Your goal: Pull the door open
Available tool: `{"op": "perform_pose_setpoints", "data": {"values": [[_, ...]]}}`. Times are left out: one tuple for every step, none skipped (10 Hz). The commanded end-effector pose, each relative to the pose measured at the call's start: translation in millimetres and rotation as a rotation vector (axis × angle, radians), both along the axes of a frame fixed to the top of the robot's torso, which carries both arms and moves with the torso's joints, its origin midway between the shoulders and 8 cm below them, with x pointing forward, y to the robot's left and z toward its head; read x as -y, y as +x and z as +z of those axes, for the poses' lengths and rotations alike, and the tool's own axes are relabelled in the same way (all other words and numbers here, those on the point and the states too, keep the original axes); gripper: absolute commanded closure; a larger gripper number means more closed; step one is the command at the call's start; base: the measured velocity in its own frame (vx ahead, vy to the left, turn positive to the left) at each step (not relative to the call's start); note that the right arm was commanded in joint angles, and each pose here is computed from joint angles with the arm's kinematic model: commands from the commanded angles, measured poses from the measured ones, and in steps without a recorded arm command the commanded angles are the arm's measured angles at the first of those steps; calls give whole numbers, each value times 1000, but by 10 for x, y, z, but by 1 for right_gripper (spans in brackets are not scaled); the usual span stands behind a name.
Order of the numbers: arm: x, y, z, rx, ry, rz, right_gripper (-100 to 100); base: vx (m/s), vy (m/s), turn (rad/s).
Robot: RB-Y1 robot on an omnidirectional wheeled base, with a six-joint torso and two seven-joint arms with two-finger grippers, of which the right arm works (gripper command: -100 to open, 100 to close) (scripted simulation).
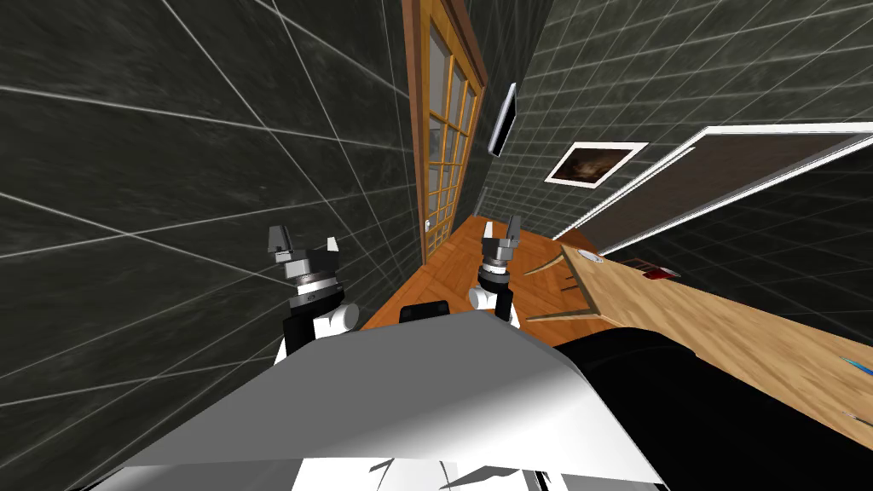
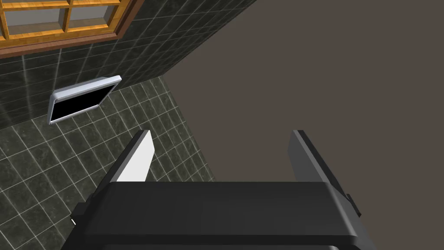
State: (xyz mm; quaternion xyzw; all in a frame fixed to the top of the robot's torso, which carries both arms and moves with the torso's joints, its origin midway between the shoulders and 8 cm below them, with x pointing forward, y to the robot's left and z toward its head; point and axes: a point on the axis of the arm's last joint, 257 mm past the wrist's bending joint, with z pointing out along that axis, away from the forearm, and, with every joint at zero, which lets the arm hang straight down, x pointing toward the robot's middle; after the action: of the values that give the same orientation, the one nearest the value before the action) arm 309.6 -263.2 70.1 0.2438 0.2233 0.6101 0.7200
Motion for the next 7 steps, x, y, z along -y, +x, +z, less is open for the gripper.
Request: {"op": "perform_pose_setpoints", "data": {"values": [[-19, 60, -86, -18, -25, -15, -100, 106, -29, 43], [-28, 87, -126, -26, -37, -22, -100, 101, -62, 38], [-45, 140, -208, -42, -60, -36, -100, 108, -56, 44], [-55, 170, -254, -51, -74, -44, -100, 110, -72, 33], [-68, 207, -314, -63, -91, -54, -100, 110, -75, 35], [-80, 244, -373, -74, -108, -63, -100, 105, -60, 43], [-93, 279, -433, -85, -125, -73, -100, 93, -45, 47]]}}
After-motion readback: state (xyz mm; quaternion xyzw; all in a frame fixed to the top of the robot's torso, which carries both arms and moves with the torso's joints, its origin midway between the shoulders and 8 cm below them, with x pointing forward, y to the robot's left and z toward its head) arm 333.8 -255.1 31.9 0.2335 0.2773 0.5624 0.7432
